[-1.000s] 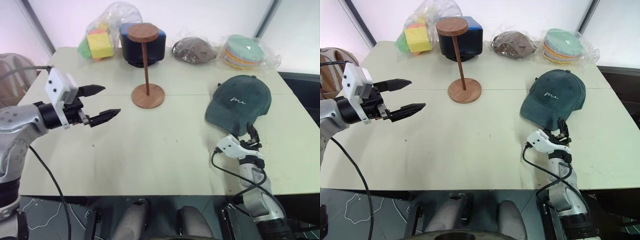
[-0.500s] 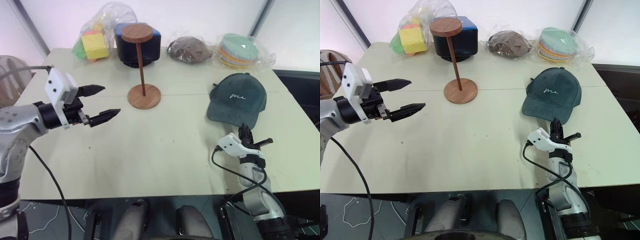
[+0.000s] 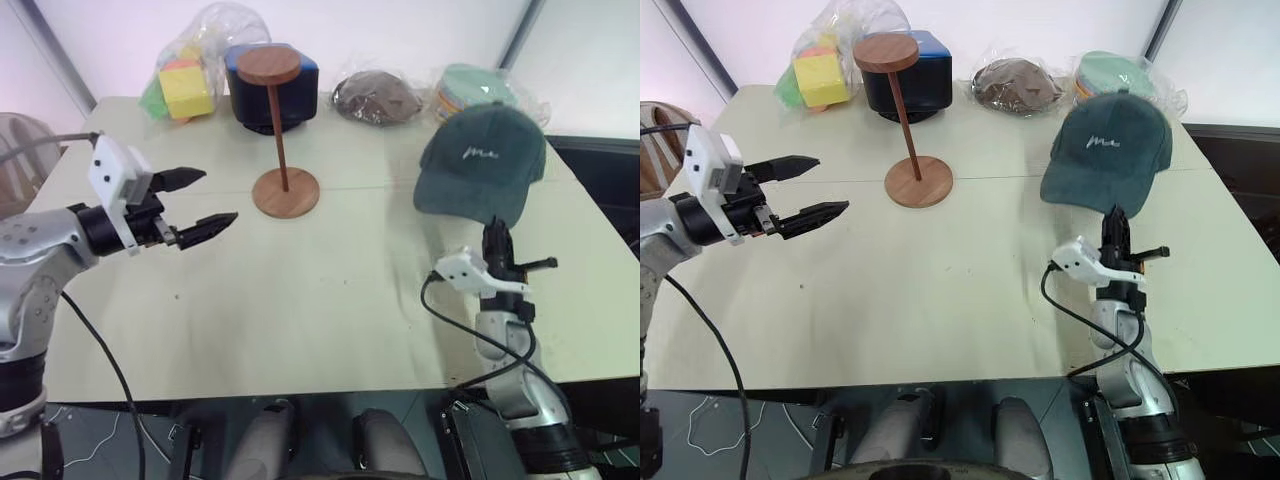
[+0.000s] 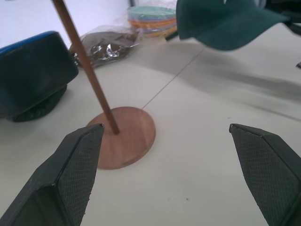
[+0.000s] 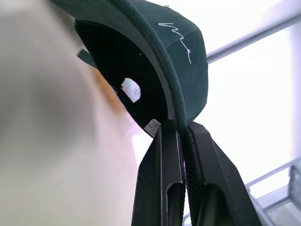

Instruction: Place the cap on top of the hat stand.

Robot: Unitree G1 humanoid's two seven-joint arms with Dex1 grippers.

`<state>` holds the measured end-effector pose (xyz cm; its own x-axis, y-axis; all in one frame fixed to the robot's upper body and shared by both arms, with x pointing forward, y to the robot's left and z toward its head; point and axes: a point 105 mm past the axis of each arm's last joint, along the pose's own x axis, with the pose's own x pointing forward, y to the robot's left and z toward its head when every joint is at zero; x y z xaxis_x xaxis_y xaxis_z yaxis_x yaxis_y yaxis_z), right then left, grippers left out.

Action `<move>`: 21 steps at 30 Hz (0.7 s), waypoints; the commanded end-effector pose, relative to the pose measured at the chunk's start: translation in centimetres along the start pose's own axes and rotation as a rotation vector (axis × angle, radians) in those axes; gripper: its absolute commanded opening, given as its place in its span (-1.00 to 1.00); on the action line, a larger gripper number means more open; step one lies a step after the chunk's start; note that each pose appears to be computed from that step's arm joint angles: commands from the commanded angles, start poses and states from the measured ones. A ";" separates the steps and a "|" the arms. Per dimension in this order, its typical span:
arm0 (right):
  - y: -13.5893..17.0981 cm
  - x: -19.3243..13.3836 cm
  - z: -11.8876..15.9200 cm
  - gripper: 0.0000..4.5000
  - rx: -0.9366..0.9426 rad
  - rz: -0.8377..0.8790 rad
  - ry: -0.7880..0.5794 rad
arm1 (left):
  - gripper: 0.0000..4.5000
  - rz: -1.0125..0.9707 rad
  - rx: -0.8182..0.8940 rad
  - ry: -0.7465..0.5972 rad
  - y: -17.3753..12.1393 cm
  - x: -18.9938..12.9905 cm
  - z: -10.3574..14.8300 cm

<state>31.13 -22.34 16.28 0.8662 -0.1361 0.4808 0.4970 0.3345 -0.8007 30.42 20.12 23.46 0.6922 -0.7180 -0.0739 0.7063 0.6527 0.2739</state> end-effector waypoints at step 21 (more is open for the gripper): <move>-4.7 6.5 14.8 -0.99 0.331 -0.148 -0.350 | 1.00 0.108 -0.198 -0.058 1.7 5.1 -7.2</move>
<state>34.28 -11.88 26.73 0.7450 0.0717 0.6632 0.4957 0.6058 -0.6224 36.01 19.26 15.63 0.7571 -0.6525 -0.0311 0.6532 0.7561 0.0408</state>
